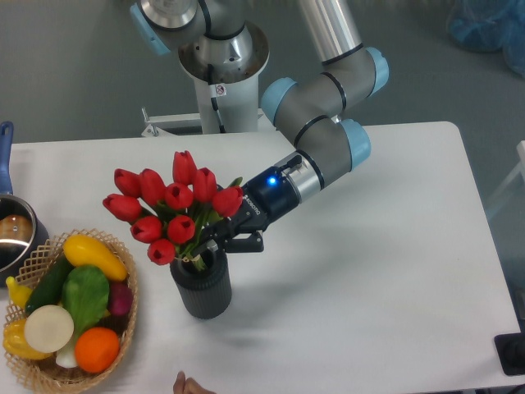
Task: Insert the flowers into the vase
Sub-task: 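Push the tulips deeper into the vase, settling the stems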
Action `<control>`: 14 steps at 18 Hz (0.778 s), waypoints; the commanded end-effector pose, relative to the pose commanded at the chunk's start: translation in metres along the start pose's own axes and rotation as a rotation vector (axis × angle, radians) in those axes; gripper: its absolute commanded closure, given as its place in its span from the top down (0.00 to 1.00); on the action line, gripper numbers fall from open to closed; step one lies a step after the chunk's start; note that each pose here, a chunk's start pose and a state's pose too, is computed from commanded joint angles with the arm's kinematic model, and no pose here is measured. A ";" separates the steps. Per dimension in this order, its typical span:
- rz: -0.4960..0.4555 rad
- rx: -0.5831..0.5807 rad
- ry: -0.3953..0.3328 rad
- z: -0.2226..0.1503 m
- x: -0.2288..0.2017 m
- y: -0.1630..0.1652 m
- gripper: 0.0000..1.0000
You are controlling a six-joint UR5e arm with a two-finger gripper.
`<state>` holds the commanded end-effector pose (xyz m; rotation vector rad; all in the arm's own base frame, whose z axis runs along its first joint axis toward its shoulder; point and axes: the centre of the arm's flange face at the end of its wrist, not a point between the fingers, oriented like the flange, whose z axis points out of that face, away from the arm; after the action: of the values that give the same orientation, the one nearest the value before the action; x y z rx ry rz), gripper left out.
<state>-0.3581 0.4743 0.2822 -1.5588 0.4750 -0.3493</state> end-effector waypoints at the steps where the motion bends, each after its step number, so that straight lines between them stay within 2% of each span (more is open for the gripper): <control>1: -0.005 0.000 -0.003 -0.002 0.000 0.002 0.12; 14: -0.019 -0.003 -0.004 -0.003 0.007 0.033 0.15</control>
<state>-0.3557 0.4680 0.2489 -1.5676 0.4583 -0.3600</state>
